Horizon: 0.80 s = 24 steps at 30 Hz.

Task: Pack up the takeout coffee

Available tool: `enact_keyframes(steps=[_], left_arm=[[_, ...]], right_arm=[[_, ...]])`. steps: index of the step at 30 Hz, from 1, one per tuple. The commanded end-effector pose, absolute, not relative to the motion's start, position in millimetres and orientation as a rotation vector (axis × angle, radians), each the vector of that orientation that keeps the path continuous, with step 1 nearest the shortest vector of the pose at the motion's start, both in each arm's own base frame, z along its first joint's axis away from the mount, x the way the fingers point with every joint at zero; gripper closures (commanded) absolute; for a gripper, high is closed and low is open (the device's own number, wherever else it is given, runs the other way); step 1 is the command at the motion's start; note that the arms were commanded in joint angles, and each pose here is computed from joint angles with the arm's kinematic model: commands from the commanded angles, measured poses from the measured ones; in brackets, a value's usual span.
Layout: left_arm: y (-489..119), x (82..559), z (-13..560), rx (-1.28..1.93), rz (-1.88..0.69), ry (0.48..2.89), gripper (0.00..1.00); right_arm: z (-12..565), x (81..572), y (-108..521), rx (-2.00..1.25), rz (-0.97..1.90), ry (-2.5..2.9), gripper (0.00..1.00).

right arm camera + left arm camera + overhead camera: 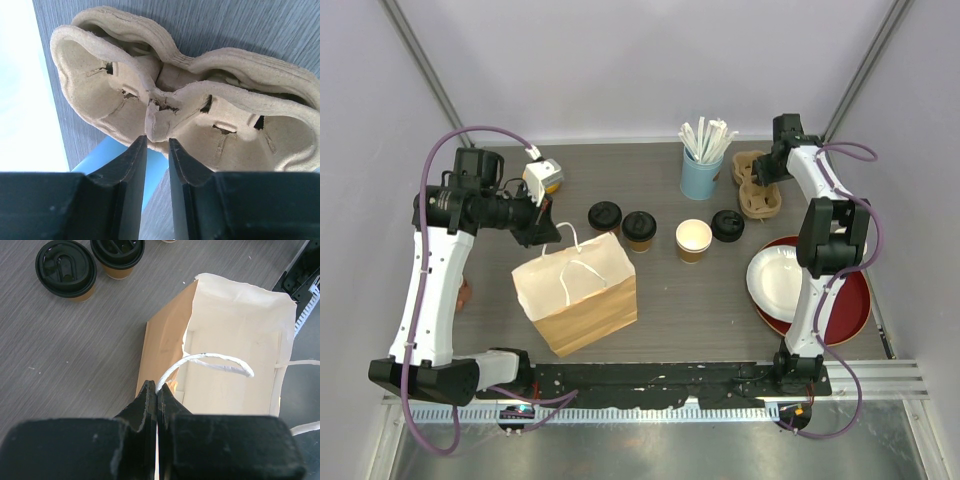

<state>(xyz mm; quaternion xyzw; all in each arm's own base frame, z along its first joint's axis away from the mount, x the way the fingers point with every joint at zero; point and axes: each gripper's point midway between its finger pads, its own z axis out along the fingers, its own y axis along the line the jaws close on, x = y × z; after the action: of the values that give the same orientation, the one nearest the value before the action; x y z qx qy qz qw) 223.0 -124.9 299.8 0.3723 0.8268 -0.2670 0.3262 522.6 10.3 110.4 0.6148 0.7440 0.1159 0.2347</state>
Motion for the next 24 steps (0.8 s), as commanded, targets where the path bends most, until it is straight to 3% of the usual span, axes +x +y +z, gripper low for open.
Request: enact_keyframes(steps=[1,9,16,24], left_arm=[[-123.5,204.4,307.3,1.004,-0.706,2.167,1.00],[-122.1,202.4,307.5,1.014,-0.694,2.165,1.00],[-120.4,200.7,306.3,1.020,-0.685,2.170,1.00],[-120.1,200.2,305.2,1.021,-0.683,2.170,1.00]], right_arm=[[136.5,528.2,5.4,1.656,0.340,1.987,0.69],[131.4,540.3,4.4,1.647,0.327,2.001,0.64],[125.6,542.8,5.1,1.657,0.324,2.024,0.69],[143.7,534.9,3.2,1.629,0.323,2.021,0.62]])
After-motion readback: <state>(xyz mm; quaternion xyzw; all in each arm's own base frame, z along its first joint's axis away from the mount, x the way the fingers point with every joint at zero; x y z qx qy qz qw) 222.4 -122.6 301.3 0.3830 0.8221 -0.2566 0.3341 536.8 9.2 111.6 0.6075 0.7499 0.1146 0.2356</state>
